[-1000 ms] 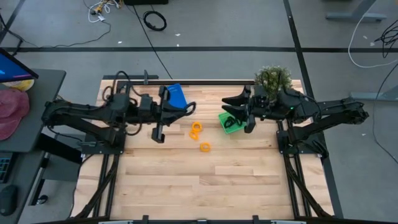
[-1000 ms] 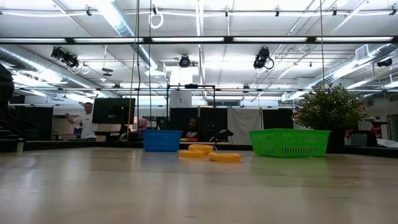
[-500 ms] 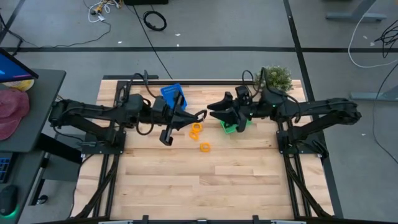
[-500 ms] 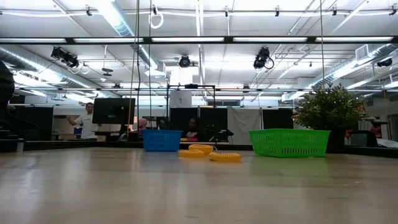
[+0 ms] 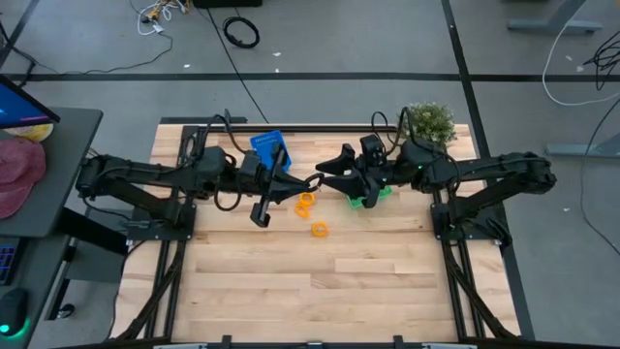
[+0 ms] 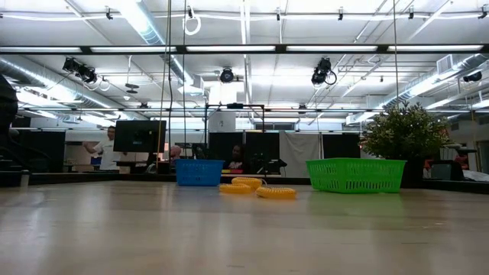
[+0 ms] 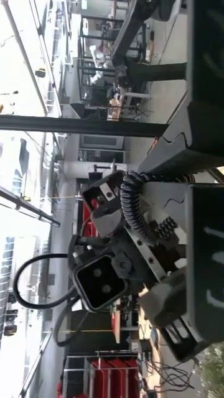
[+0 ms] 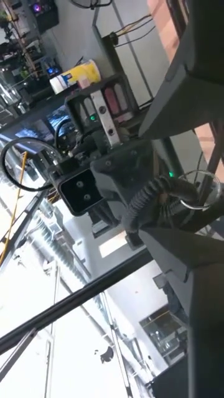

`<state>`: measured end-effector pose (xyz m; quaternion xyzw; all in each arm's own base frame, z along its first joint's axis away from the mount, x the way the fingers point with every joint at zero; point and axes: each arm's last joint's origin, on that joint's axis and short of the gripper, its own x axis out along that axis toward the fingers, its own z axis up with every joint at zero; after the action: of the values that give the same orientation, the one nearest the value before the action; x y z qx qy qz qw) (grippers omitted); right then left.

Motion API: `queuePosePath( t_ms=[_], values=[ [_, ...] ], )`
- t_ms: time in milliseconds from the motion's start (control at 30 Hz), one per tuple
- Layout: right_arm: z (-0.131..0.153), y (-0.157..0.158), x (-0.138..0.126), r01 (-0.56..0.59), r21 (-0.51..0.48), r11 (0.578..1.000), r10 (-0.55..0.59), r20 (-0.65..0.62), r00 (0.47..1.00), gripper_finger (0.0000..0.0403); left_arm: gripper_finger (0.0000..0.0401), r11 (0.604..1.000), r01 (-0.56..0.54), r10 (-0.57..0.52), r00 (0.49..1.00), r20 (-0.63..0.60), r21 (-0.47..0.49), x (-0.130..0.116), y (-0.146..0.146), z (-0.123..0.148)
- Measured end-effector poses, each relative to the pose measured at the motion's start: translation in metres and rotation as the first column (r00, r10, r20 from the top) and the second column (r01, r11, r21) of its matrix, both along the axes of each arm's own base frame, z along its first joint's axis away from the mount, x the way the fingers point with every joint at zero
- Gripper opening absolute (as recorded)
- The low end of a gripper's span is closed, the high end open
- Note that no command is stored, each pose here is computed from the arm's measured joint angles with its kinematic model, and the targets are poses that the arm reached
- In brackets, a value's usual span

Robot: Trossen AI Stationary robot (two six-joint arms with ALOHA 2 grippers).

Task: Sort spring keychains
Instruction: Put the black spring keychain into the green bin

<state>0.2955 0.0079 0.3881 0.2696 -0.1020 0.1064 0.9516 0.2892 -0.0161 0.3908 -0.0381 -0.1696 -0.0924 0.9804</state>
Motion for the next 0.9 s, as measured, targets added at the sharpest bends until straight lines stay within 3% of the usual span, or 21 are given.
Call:
queuePosePath(
  t_ms=[200,533,733,900],
  values=[
    [0.0003,0.0005,-0.0001,-0.011,-0.022,1.000,0.011,0.006,1.000,0.0180,0.0013,1.000,-0.021,0.021,1.000,-0.002,-0.007,0.0001,0.0009,-0.0001],
    [0.0001,0.0025,-0.0006,-0.073,-0.064,0.995,0.074,0.010,0.997,0.0024,0.0018,0.999,-0.045,0.044,0.999,-0.022,-0.020,0.0009,0.0021,-0.0017],
    [0.0001,0.0029,-0.0006,-0.087,-0.066,0.994,0.088,0.009,0.996,0.0020,0.0024,0.996,-0.070,0.069,0.997,-0.038,-0.049,0.0013,0.0030,-0.0028],
    [0.0016,0.0029,-0.0026,-0.084,-0.078,0.993,0.085,0.015,0.996,0.0015,0.0055,0.996,-0.069,0.067,0.997,-0.038,-0.049,0.0012,0.0025,-0.0027]
  ],
)
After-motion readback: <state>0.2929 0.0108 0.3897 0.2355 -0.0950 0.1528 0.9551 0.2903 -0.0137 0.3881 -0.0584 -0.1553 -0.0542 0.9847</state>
